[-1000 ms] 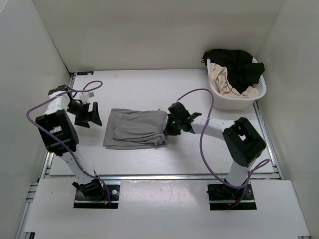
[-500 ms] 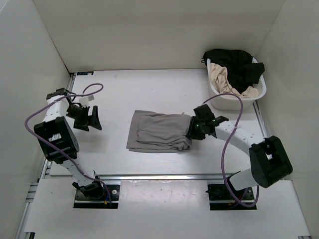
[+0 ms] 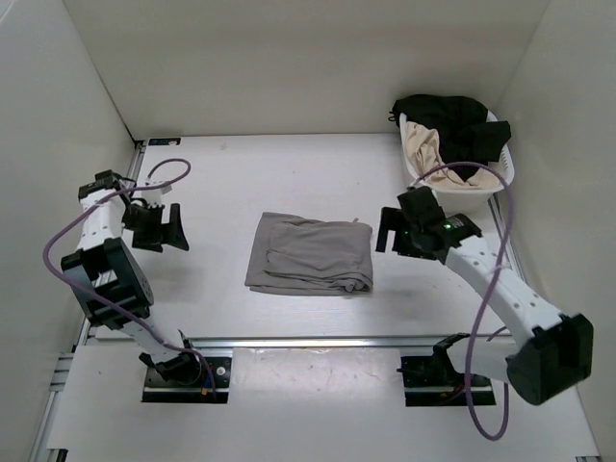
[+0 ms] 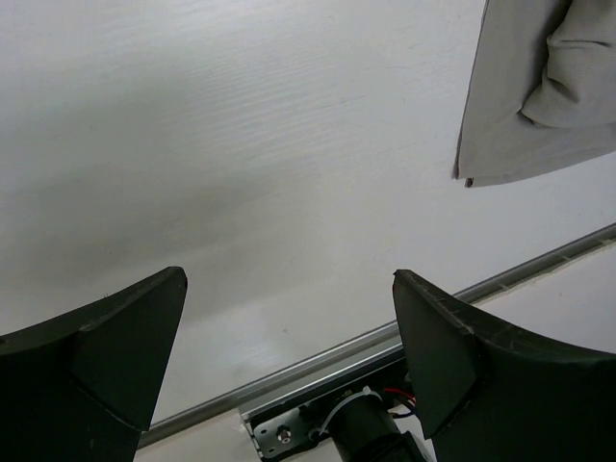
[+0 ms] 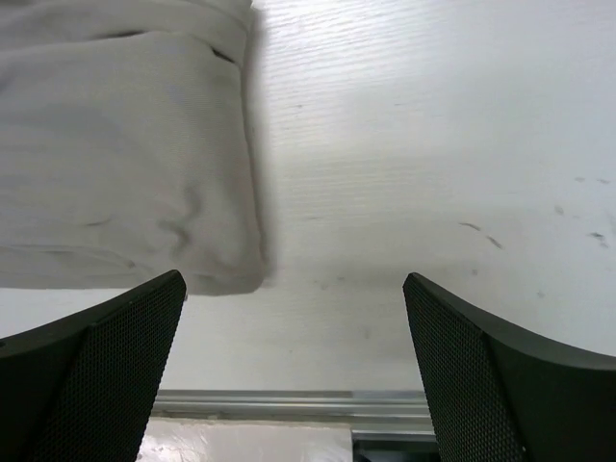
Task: Fold and stack the trousers
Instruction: Fold the trousers
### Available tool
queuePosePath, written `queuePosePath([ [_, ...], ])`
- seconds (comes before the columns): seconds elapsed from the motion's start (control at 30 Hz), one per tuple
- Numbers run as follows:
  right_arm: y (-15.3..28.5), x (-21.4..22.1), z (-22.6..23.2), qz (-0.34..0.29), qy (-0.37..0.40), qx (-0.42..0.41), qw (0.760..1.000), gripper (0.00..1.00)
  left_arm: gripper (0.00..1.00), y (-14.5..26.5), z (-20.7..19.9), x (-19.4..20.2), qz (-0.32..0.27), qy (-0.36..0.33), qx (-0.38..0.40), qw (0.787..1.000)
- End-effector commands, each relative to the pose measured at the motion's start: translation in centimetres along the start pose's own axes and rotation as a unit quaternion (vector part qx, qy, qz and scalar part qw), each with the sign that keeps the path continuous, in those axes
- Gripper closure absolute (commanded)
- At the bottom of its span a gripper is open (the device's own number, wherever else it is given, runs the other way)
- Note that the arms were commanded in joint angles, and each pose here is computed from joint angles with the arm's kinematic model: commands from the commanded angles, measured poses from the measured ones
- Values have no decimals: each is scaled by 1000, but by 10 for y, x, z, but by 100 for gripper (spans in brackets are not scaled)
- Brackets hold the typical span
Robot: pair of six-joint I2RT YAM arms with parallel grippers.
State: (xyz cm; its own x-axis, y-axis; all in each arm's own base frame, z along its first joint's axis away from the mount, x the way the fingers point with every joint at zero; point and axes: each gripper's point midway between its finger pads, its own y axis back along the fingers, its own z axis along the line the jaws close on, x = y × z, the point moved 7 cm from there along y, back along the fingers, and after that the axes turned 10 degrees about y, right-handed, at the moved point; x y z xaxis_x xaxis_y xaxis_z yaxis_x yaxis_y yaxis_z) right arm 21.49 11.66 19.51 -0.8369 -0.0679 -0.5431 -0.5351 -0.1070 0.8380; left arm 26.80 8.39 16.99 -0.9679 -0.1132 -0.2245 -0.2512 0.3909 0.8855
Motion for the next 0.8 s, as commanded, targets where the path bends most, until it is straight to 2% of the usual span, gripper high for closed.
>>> queuePosePath([
  [0.0, 42, 5, -25, -7, 13, 66, 998, 1, 0, 18, -2, 9, -34, -13, -25, 999],
  [0.13, 72, 21, -45, 4, 5, 111, 994, 1, 0, 23, -5, 25, -37, -10, -37, 999],
  [0.27, 85, 25, -49, -16, -10, 110, 994, 1, 0, 29, -8, 34, -48, -11, -46, 998],
  [0.43, 87, 24, -47, -25, -25, 100, 994, 1, 0, 36, -14, 41, -54, -15, -49, 997],
  [0.6, 80, 21, -42, 0, -15, 98, 995, 1, 0, 44, -21, 46, -63, -20, -52, 996],
  [0.77, 79, 20, -40, -7, -18, 86, 996, 1, 0, 46, -23, 50, -64, -24, -53, 996],
])
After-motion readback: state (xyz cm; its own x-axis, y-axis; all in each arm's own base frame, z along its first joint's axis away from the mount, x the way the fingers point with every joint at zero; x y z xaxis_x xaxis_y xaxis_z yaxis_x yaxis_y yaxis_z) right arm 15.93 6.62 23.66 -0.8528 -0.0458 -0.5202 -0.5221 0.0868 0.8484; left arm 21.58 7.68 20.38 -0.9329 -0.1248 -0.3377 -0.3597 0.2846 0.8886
